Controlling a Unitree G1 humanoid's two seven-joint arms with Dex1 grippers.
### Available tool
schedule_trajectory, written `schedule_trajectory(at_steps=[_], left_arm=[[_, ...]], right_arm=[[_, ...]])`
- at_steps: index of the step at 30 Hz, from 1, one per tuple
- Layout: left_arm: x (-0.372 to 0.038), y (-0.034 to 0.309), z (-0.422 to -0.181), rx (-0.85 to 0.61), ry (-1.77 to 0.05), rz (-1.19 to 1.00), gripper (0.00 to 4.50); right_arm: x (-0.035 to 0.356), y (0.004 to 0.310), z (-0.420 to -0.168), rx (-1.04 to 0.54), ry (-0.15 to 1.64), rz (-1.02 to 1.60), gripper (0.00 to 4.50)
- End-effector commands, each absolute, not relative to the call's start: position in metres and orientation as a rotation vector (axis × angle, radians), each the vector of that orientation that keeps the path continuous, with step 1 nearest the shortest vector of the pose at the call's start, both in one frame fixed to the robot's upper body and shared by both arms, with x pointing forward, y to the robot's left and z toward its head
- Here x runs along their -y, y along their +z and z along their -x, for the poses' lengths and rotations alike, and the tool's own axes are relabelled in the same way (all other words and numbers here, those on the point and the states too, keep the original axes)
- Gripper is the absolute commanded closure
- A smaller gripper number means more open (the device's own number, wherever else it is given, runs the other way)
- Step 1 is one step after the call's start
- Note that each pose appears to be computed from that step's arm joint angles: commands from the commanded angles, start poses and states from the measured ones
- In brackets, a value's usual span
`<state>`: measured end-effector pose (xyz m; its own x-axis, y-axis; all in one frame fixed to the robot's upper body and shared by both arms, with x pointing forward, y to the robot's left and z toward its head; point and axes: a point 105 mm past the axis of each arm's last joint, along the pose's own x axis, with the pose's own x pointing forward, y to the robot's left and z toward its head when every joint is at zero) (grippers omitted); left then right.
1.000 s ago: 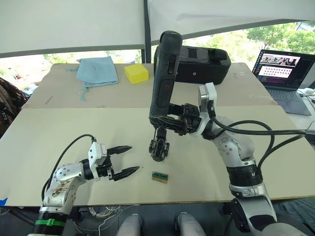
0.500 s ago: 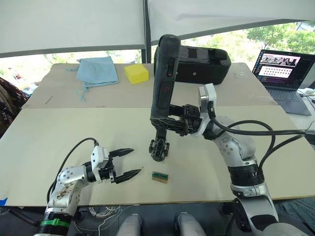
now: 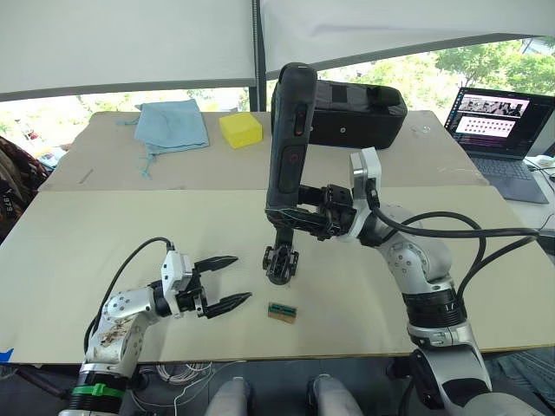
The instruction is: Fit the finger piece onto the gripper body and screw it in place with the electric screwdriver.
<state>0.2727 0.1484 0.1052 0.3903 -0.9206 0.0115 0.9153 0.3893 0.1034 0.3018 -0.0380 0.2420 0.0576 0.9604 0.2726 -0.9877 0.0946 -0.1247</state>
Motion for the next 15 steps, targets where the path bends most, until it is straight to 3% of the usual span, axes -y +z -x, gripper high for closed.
schedule_trajectory(at_steps=[1, 15], left_arm=[[-0.1455, 0.1201, -0.2727, 0.117, -1.176, -0.095, 0.0], [-0.1401, 0.1263, -0.2728, 0.107, -1.174, -0.108, 0.0]], right_arm=[[0.0363, 0.258, -0.296, 0.384, 1.507, -0.098, 2.6], [0.0344, 0.2503, -0.2972, 0.36, 1.504, -0.089, 2.6]])
